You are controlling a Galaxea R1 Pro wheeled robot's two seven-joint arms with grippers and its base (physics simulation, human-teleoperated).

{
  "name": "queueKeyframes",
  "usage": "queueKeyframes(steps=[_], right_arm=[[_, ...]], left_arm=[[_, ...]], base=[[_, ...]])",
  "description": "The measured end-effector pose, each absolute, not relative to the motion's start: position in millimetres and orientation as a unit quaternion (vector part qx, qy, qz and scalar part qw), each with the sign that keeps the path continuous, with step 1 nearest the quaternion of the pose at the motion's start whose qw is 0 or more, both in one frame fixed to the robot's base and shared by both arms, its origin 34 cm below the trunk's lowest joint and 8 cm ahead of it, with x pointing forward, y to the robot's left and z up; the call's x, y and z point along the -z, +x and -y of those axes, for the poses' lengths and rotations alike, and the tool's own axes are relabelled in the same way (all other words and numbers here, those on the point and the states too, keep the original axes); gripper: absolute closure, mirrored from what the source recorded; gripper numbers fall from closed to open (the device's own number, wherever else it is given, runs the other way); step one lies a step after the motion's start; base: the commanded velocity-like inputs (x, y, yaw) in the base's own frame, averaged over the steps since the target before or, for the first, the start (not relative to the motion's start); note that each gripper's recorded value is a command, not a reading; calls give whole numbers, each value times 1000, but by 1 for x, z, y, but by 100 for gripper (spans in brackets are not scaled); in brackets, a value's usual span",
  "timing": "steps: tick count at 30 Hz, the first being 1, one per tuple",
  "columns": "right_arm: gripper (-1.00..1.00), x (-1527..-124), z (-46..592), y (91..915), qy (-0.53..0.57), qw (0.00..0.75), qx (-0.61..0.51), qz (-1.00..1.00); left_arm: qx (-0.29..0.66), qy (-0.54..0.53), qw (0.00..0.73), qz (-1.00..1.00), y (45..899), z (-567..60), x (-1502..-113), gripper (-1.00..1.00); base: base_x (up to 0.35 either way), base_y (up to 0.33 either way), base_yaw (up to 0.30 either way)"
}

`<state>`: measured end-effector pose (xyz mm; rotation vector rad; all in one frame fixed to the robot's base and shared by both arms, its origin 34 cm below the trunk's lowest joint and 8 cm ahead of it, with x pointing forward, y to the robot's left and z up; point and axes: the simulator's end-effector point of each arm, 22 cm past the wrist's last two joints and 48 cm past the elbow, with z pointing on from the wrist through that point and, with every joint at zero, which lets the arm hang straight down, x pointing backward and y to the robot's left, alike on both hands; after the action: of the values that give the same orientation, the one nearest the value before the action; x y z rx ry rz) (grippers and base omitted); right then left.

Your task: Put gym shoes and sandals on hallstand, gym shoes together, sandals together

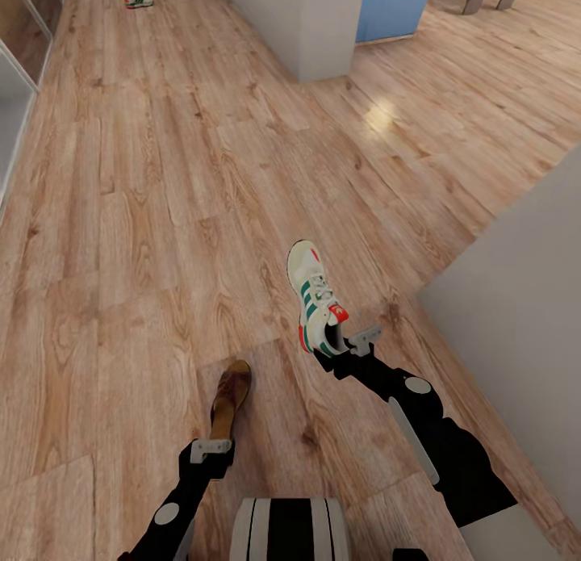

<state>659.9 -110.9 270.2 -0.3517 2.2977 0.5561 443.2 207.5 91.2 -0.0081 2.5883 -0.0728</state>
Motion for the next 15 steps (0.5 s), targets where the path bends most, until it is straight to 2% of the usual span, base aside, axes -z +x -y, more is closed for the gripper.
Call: queueKeyframes(steps=[9, 15], right_arm=[[100, -269, 111, 660, -137, 366, -215, -895], [100, -257, 112, 655, -135, 357, -216, -899]], left_arm=[[28, 12, 316, -948, 511, -204, -103, -100], [29, 13, 303, -953, 502, -202, -91, -100]], base=[[0, 0, 0], [0, 0, 0]])
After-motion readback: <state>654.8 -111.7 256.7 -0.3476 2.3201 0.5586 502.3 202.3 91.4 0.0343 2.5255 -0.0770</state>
